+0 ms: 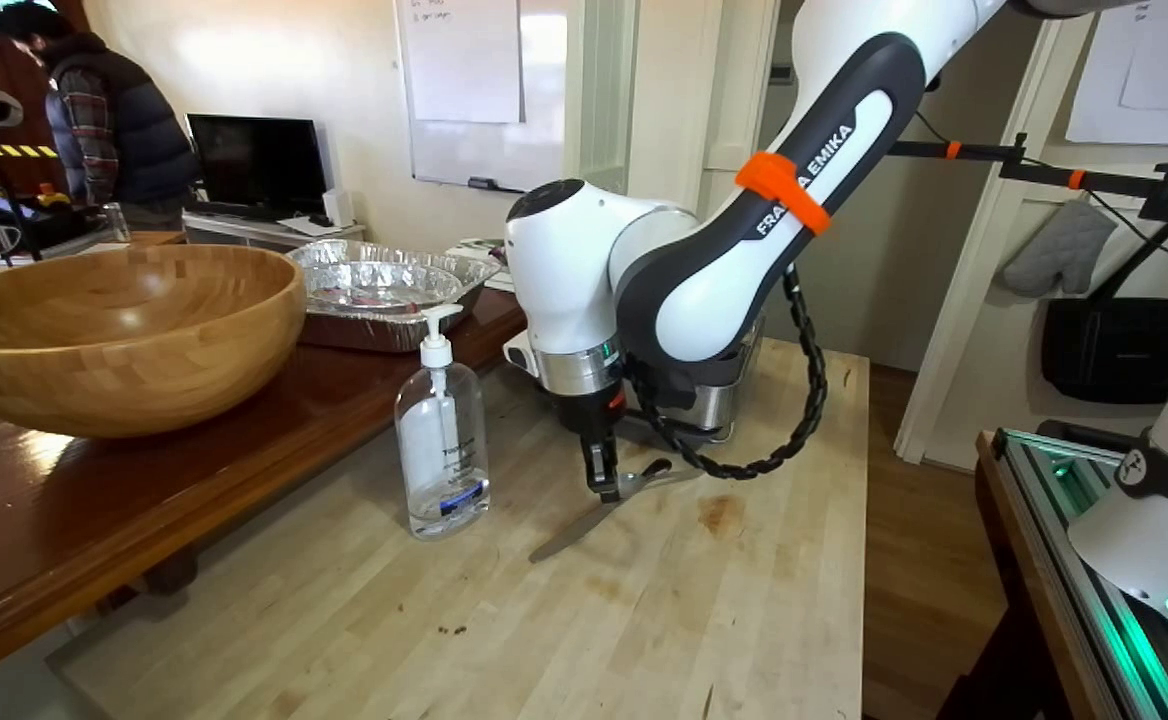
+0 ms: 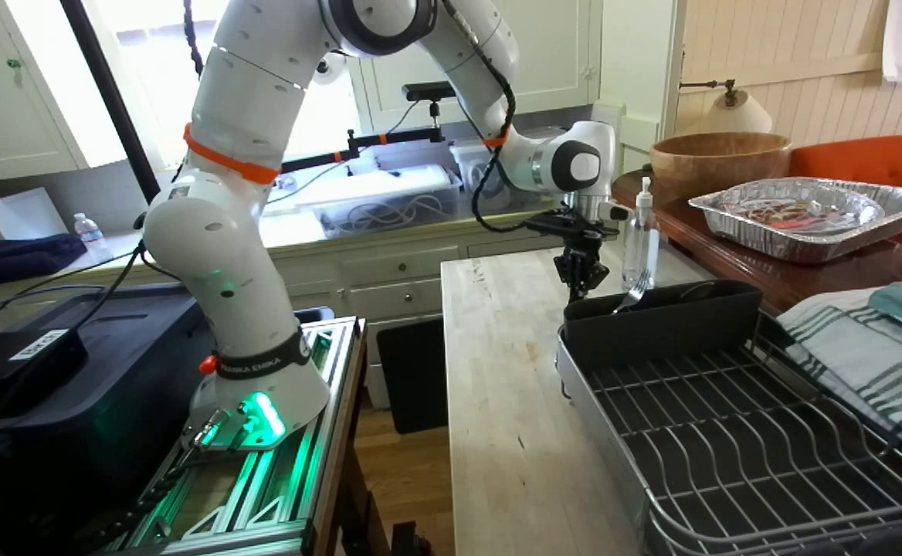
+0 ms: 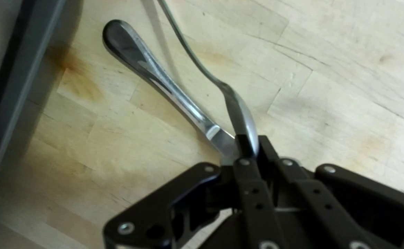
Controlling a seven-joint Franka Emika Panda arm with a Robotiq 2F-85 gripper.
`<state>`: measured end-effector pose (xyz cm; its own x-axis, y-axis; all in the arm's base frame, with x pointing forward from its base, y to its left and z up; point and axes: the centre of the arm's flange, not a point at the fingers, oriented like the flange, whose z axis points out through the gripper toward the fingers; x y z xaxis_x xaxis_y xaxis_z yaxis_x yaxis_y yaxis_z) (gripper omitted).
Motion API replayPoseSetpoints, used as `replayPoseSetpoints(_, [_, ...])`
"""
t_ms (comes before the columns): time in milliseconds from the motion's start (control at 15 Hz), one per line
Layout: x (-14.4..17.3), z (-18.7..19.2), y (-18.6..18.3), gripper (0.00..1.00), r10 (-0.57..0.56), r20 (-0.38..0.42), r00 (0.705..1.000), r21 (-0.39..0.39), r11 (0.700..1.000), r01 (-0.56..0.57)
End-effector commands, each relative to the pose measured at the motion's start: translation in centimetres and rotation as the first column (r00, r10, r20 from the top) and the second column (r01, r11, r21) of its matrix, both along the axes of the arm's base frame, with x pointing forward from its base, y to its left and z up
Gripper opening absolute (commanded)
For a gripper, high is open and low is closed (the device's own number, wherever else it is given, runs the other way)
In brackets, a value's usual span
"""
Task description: Remove one spoon from the dish rack
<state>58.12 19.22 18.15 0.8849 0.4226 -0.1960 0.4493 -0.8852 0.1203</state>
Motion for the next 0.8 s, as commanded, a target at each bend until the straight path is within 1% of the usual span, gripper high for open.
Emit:
replayPoseSetpoints(0, [1.7, -1.7, 0.1, 0.02, -0.007, -0.028, 1.0, 0.01, 1.0, 0.007])
replayPoseSetpoints(667, [2.5, -3.8, -0.2, 0.03, -0.017, -0.043, 0.999, 0.023, 1.0, 0.018])
replayPoseSetpoints(733, [2.5, -4.0, -0.2, 0.23, -0.017, -0.043, 0.999, 0.021, 1.0, 0.018])
